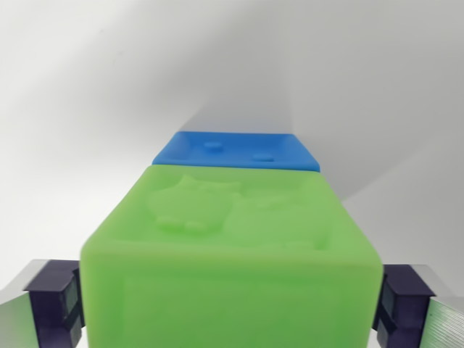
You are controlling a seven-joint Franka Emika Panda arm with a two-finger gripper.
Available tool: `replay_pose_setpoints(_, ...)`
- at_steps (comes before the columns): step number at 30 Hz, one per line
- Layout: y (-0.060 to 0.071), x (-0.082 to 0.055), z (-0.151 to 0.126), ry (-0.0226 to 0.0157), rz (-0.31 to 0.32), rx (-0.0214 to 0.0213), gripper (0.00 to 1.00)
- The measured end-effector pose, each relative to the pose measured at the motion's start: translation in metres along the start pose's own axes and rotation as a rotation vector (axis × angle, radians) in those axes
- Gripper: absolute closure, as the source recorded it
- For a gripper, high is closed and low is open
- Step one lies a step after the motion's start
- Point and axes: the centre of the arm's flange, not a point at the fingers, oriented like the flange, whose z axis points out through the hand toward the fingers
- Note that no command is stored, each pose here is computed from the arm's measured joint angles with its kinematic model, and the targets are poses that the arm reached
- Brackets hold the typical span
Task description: Stack cube
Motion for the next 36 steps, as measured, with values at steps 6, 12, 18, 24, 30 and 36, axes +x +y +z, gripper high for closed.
replay_pose_setpoints(6,0.000,0.000,0.000,0.0000,0.000,0.0000,0.00)
replay_pose_setpoints(12,0.000,0.000,0.000,0.0000,0.000,0.0000,0.00)
replay_pose_setpoints(18,0.000,0.000,0.000,0.0000,0.000,0.0001,0.00)
replay_pose_setpoints(24,-0.001,0.000,-0.005,-0.0003,0.000,0.0030,0.00)
replay_pose_setpoints(30,-0.001,0.000,-0.017,-0.0017,0.001,0.0042,0.00)
replay_pose_setpoints(36,-0.001,0.000,-0.032,-0.0025,0.001,0.0048,0.00)
